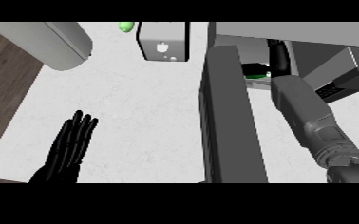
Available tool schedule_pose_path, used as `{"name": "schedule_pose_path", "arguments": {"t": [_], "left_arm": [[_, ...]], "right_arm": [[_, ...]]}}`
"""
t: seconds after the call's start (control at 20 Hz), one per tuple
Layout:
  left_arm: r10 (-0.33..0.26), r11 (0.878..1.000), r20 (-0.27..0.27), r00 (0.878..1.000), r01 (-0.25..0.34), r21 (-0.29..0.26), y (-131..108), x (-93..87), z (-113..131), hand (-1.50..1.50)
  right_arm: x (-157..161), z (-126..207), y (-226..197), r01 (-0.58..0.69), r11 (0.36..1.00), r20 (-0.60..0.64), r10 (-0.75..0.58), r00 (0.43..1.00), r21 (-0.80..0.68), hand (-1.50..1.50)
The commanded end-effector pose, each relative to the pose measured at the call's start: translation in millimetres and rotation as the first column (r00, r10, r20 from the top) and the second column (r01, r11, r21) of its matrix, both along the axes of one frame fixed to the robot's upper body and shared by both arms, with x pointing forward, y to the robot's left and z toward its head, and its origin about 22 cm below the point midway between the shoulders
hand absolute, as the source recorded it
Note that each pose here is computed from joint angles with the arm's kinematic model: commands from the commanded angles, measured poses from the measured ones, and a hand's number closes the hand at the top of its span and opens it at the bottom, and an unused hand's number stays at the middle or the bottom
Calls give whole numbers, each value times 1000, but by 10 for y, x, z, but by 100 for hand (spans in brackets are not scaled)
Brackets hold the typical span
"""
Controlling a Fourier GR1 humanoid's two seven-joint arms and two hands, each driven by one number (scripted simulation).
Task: Pick up the milk, place it into the microwave and close the microwave
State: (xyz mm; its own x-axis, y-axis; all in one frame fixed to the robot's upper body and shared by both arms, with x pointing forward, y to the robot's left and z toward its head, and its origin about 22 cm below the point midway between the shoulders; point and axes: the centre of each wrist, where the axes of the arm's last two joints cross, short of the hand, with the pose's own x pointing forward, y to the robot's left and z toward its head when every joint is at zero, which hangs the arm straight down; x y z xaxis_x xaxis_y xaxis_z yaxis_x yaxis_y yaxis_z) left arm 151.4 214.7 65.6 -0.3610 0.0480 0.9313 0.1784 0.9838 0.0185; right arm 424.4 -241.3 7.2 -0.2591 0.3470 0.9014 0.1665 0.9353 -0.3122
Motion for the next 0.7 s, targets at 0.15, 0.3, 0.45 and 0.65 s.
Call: {"name": "schedule_pose_path", "arguments": {"t": [0.15, 0.3, 0.45, 0.65], "left_arm": [[-49, 999, -41, 998, 50, 7, -59, 104, -95, -150], [-113, 994, -69, 991, 113, 5, -151, 117, -155, -150], [-152, 987, -67, 986, 156, 43, -106, 304, -218, -150], [-242, 964, -108, 964, 251, 82, -350, 477, -296, 150]], "right_arm": [[-157, -261, 6, -102, 988, -13, 104, 994, 116, -150], [-175, -279, -42, -148, 974, -8, 152, 988, 171, -150], [-404, -609, 8, -172, 966, -15, 178, 984, 194, -150], [-582, -819, -4, -188, 957, 6, 191, 982, 223, -150]]}}
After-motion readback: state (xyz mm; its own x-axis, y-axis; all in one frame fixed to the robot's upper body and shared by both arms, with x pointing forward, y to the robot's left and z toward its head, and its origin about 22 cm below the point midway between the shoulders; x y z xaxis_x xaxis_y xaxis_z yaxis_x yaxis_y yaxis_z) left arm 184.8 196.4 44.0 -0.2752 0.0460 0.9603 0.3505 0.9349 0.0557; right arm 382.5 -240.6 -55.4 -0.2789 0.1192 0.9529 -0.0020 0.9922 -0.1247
